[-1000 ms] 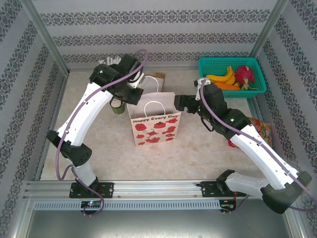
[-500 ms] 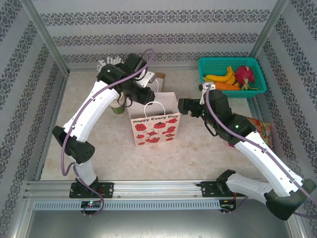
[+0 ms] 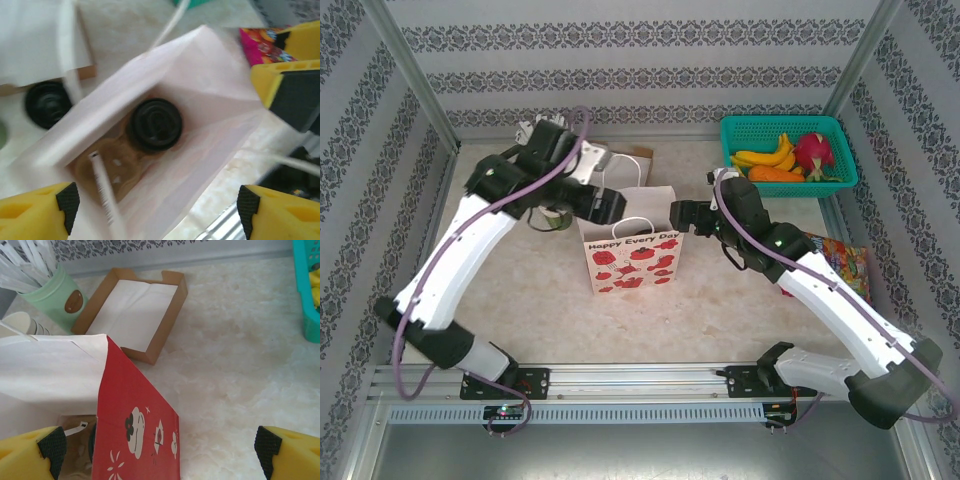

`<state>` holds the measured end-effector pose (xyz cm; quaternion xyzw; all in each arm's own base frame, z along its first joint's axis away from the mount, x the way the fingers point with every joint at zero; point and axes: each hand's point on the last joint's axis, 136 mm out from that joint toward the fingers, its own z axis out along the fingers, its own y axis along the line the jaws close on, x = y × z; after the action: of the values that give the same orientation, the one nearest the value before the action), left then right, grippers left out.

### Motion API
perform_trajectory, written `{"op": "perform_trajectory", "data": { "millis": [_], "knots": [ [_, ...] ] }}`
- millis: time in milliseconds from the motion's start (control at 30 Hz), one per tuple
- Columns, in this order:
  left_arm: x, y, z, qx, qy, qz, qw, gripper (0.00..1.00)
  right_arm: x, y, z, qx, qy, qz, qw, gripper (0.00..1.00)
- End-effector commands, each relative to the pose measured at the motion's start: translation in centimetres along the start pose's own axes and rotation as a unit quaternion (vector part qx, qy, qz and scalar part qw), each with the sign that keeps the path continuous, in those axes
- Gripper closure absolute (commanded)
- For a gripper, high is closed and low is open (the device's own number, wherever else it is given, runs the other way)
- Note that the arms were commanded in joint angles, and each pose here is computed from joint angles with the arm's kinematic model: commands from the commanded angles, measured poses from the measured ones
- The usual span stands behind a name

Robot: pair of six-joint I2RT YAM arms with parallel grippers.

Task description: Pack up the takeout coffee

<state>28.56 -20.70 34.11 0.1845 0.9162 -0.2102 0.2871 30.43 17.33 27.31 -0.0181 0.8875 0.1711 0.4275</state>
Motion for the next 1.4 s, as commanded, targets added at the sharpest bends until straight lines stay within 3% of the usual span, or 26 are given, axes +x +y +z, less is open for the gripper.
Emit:
{"op": "perform_trajectory", "data": {
  "millis": [0,167,467,567,733,900,1367],
  "knots": [
    [1.4,5.1,-0.6,-0.117,-0.002,-0.047,0.992,0.15,-1.7,-0.3,-0.4,0.003,-0.016,0.023,1.0,0.02],
    [3.9,6.0,1.2,-0.126,0.042,-0.08,0.988,0.16,-2.9,-1.9,-0.1,0.015,-0.023,0.066,0.997,0.02],
    [3.9,7.4,4.3,-0.155,0.073,-0.095,0.981,0.3,-3.5,-2.6,-0.3,0.006,-0.03,0.102,0.994,0.02],
    [4.2,7.8,4.7,-0.165,0.081,-0.091,0.979,0.43,-3.2,-3.3,-0.1,0.014,-0.018,0.107,0.994,0.02],
    [4.4,7.9,4.2,-0.167,0.078,-0.09,0.979,0.81,-3.4,-4.5,1.4,0.027,-0.001,0.112,0.993,0.02],
    [5.2,8.9,2.4,-0.18,0.073,-0.102,0.976,1.0,-4.0,-5.8,4.4,0.057,0.017,0.125,0.99,0.02],
    [10.7,14.8,-3.8,-0.261,0.084,-0.17,0.947,1.0,-1.6,-2.1,18.3,0.041,0.127,0.167,0.977,0.03]
  ]
}}
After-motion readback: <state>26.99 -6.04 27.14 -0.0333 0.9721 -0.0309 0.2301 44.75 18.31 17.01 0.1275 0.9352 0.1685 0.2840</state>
